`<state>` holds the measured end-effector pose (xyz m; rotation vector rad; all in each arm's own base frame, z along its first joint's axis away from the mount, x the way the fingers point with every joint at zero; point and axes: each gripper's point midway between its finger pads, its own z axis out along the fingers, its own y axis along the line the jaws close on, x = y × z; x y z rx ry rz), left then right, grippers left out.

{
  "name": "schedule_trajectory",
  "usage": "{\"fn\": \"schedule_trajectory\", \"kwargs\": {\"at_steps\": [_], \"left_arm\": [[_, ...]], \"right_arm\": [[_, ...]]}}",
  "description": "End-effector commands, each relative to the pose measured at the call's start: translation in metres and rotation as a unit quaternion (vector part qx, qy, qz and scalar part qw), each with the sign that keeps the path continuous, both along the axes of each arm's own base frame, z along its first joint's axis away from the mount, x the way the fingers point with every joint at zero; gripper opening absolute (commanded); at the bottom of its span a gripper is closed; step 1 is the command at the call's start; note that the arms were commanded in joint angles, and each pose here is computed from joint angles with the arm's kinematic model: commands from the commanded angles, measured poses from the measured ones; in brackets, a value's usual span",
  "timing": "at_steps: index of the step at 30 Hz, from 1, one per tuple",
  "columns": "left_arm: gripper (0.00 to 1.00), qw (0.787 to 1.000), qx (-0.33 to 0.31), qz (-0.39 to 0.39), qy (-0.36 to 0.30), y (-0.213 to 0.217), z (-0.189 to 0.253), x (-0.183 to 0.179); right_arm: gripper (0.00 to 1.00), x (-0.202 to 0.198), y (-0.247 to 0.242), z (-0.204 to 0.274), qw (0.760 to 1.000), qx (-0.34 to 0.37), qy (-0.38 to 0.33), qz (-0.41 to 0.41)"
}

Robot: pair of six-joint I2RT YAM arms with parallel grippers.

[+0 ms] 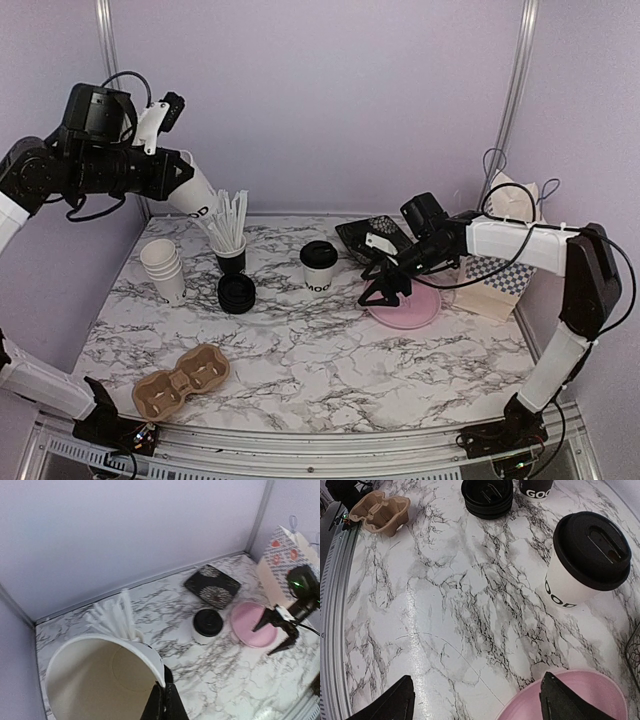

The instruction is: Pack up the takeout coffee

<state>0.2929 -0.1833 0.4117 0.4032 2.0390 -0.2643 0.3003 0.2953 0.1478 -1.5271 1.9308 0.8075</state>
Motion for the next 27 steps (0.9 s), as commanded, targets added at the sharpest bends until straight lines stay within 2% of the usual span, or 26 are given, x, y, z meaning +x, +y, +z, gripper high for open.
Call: {"fn": "schedule_trajectory", "kwargs": {"at_steps": [1,6,10,15,23,27], "left_arm": [[0.00,0.983,-0.013,-0.181,-0.005,-0.084,-0.004,-0.039],[0.00,0.954,0.056,-0.293,0.024,-0.151,-0.057,-0.073],[0.00,0.931,0.114,-0.344,0.045,-0.191,-0.107,-0.092],[0.00,0.897,0.154,-0.409,0.072,-0.236,-0.161,-0.121],[0.00,0.863,0.169,-0.462,0.112,-0.275,-0.229,-0.149],[0.00,0.860,0.184,-0.459,0.125,-0.281,-0.254,-0.150]], "right_arm": [[0.84,0.010,-0.001,-0.003,1.000,-0.010,-0.006,-0.016],[0.83,0.031,-0.012,-0.007,0.997,-0.025,-0.014,-0.065],[0.83,0.049,-0.026,-0.004,0.994,-0.021,-0.014,-0.104],[0.83,0.055,-0.033,-0.002,0.992,-0.022,-0.028,-0.117],[0.83,0.054,-0.035,-0.007,0.992,-0.028,-0.029,-0.118],[0.83,0.053,-0.035,-0.008,0.993,-0.027,-0.027,-0.113]]}}
